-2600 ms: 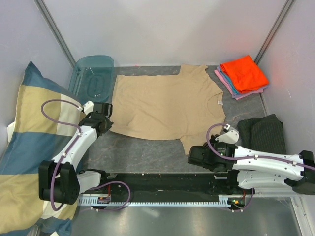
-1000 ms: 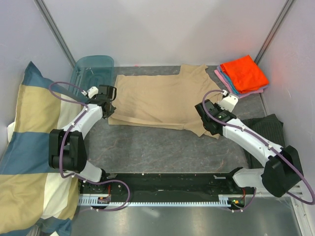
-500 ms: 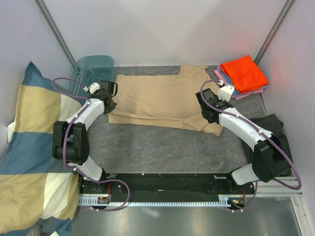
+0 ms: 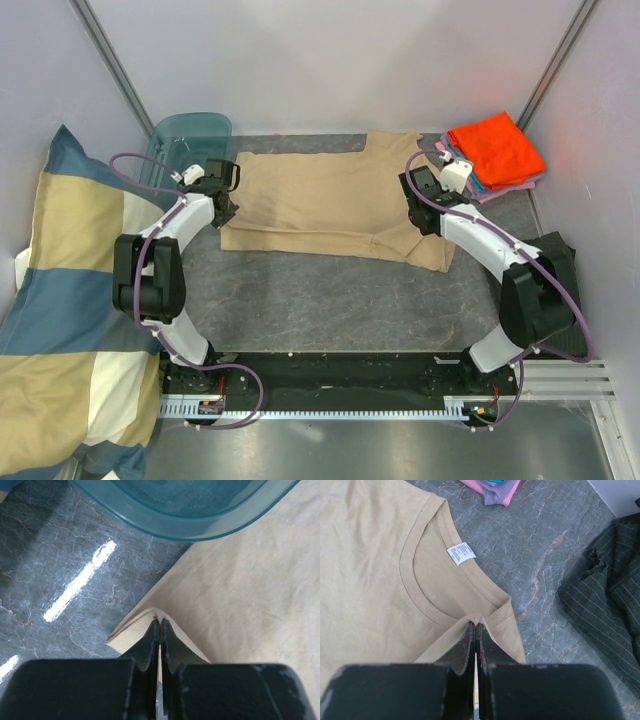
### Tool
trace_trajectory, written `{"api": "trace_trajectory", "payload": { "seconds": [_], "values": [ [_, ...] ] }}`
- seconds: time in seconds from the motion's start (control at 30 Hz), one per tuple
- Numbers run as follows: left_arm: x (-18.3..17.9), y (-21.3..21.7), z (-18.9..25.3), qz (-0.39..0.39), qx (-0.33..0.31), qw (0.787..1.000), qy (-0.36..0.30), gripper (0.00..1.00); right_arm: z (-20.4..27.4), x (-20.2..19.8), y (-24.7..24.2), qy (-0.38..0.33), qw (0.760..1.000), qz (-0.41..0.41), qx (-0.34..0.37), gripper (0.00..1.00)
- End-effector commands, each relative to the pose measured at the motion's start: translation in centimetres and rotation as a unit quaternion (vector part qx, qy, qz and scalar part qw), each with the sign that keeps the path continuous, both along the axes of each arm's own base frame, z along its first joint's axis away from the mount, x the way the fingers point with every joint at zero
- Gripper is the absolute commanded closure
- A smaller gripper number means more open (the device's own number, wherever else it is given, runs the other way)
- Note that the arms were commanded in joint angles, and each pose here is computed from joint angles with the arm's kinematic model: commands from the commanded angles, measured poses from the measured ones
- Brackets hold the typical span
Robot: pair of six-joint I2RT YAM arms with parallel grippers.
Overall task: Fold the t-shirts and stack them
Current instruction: Fold the flattened tshirt in 1/3 of the way
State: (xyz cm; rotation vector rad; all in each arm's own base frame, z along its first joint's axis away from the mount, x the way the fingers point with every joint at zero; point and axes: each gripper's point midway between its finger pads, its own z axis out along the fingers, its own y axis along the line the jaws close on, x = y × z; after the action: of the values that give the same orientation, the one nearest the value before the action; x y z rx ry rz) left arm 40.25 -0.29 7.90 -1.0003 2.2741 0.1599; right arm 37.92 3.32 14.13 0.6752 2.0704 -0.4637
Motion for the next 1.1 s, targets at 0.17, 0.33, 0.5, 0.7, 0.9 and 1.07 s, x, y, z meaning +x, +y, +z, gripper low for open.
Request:
{"api": "trace_trajectory", "payload": {
  "seconds": [0.17, 0.33, 0.5, 0.7, 0.9, 1.07],
  "values": [
    [3.0, 0.6, 1.1, 0.004, 0.013, 1.000, -0.027, 0.98, 1.4, 2.9, -0.3, -0.020, 1.000, -0.003, 0.008, 1.00],
    [3.5, 0.6, 0.9, 0.004, 0.012, 1.000, -0.026, 0.98, 0.9, 3.8, -0.6, -0.014, 1.000, -0.007, 0.013, 1.00],
    [4.0, 0.6, 0.6, 0.004, 0.012, 1.000, -0.023, 0.98, 0.5, 4.9, -0.7, -0.010, 1.000, -0.010, 0.012, 1.00],
    [4.7, 0.6, 0.3, 0.001, 0.011, 1.000, -0.021, 0.98, -0.1, 5.9, -0.9, -0.004, 1.000, -0.014, 0.010, 1.00],
    [5.3, 0.5, -0.2, -0.002, 0.008, 1.000, -0.016, 0.98, -0.7, 6.6, -1.4, 0.001, 1.000, -0.024, 0.009, 1.00],
    [5.8, 0.3, -0.7, -0.005, 0.004, 1.000, -0.014, 0.98, -1.2, 6.8, -1.7, 0.006, 1.000, -0.027, 0.010, 1.00]
  ]
}}
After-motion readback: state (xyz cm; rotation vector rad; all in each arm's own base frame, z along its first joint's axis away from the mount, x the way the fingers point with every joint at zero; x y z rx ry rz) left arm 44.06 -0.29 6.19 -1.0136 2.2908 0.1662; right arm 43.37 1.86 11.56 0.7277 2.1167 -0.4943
